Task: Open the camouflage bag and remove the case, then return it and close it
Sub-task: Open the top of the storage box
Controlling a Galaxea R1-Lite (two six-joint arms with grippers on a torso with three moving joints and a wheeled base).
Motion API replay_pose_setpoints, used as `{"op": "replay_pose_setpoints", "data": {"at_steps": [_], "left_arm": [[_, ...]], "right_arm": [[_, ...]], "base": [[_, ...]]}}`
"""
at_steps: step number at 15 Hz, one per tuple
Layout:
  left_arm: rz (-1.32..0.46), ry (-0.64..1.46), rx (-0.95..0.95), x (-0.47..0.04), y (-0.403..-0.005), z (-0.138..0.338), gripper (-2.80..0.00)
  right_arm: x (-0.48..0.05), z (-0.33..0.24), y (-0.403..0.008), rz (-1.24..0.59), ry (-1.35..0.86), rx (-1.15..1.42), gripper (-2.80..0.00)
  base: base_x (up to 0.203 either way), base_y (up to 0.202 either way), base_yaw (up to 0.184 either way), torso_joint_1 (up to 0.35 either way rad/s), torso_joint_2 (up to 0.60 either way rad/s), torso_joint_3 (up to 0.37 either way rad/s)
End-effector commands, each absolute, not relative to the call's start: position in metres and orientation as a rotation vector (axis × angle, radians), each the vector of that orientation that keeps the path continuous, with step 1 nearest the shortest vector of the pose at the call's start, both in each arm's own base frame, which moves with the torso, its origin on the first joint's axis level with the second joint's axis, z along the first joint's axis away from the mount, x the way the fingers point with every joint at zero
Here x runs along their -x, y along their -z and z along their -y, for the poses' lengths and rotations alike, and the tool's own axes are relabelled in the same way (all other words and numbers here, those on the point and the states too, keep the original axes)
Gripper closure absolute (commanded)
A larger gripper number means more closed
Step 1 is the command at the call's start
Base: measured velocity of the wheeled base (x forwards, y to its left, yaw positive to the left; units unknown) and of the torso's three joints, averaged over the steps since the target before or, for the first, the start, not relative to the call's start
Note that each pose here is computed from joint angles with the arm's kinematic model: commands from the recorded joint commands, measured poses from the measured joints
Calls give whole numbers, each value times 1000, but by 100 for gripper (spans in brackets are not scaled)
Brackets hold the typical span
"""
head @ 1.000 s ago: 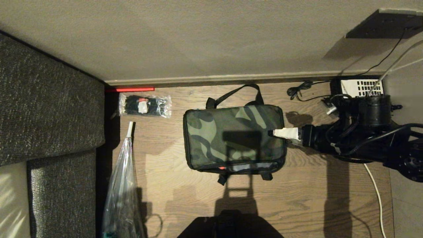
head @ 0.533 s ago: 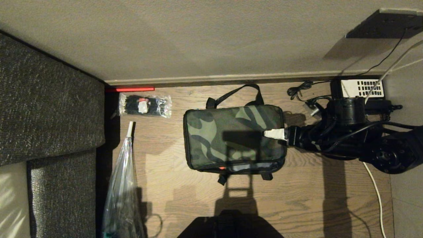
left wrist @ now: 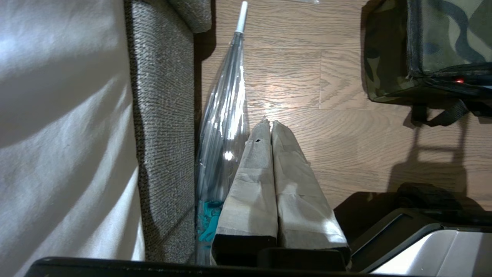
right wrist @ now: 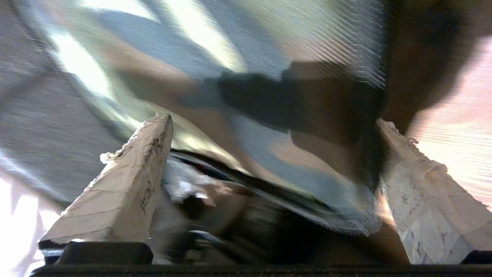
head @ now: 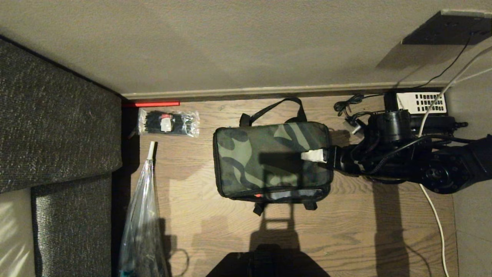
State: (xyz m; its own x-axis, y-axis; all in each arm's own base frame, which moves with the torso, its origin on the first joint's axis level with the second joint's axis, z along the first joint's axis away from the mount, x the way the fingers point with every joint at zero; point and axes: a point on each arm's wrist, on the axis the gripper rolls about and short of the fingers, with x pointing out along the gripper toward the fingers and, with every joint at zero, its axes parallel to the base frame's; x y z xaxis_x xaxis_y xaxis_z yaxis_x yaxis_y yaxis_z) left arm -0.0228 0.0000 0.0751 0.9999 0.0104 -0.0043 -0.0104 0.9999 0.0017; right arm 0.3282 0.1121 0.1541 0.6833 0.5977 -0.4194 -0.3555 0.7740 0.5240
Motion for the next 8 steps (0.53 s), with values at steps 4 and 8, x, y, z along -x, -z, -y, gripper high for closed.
{"op": "replay_pose_setpoints", "data": {"at_steps": [4,8], "left_arm": [[-8,-11,-2,23,-74,0,0],[-6,-11,-2,23,-74,0,0]], "right_arm": [[-315,-140,-194,-623,-616,-632,-280],[-318,-145,-213,-636,-629,-735,-280]], "base": [[0,0,0,0,0,0],[0,0,0,0,0,0]]}}
